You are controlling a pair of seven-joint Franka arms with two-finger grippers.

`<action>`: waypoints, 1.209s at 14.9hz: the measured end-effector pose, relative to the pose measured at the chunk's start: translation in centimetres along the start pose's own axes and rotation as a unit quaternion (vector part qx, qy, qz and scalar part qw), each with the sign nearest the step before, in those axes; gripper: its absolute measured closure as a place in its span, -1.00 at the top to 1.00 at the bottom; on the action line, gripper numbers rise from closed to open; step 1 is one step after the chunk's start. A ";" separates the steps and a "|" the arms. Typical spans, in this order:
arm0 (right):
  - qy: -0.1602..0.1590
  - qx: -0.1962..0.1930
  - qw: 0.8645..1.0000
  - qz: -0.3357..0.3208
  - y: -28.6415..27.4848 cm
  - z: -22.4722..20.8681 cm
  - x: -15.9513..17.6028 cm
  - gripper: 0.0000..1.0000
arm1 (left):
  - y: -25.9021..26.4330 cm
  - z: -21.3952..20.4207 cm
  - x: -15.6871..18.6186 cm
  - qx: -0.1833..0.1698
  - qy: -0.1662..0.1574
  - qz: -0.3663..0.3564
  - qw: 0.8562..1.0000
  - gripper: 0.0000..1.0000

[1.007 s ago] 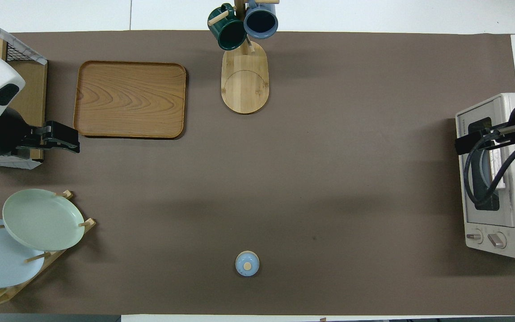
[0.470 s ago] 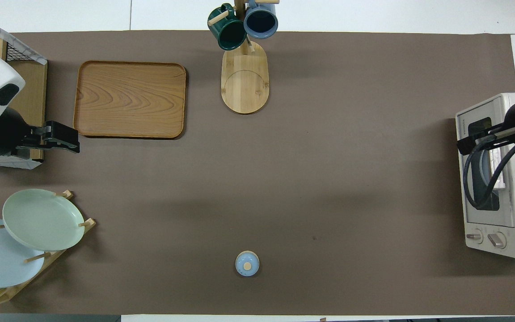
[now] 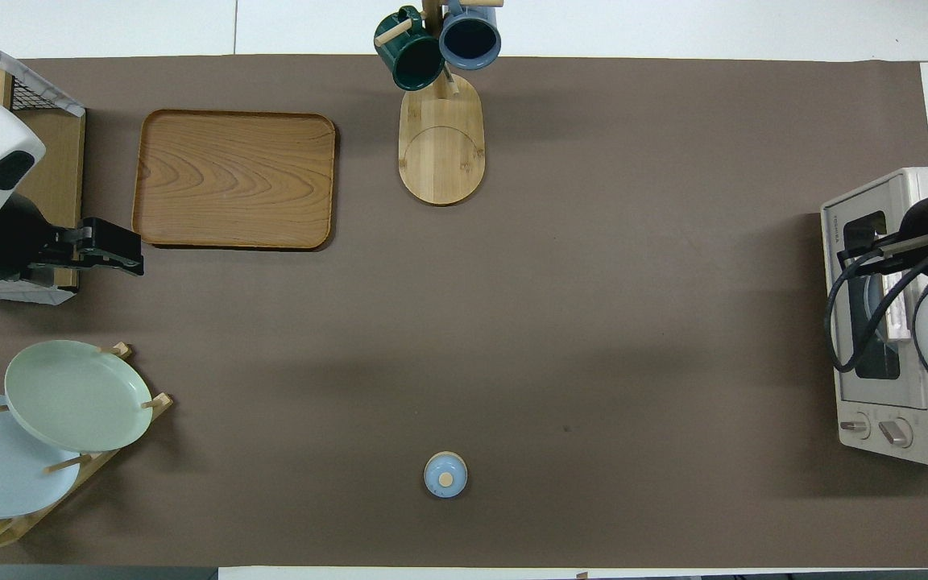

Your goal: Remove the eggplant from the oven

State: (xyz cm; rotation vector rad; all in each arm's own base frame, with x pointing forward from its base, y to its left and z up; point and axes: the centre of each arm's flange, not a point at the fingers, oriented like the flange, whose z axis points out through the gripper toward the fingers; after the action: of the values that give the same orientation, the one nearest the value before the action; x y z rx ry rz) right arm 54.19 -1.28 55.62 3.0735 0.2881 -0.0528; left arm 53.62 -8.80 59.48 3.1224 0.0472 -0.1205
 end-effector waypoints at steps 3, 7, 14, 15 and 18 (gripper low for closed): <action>0.007 -0.020 1.000 0.010 1.8 2.1 -0.7 -0.98 | 0.0 0.0 0.0 0.000 0.000 0.000 1.000 1.00; -0.006 -0.057 0.998 0.007 3.4 5.0 -1.3 -0.98 | 0.0 0.0 0.0 0.000 0.000 0.000 1.000 1.00; -0.012 -0.069 0.997 0.017 6.1 7.3 -2.3 -0.98 | 0.0 0.0 0.0 0.000 0.000 0.000 1.000 1.00; -0.014 -0.074 0.997 0.009 6.2 7.4 -2.3 -0.98 | 0.0 0.0 0.0 0.000 0.000 0.000 1.000 1.00; -0.012 -0.077 0.997 -0.009 6.4 7.5 -2.3 -0.98 | 0.0 0.0 0.0 0.000 0.000 0.000 1.000 1.00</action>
State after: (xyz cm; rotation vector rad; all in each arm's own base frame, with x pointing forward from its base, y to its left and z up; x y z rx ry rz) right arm 52.89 -8.38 48.52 2.9159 0.3031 -0.0659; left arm 53.62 -8.79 59.48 3.1224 0.0474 -0.1205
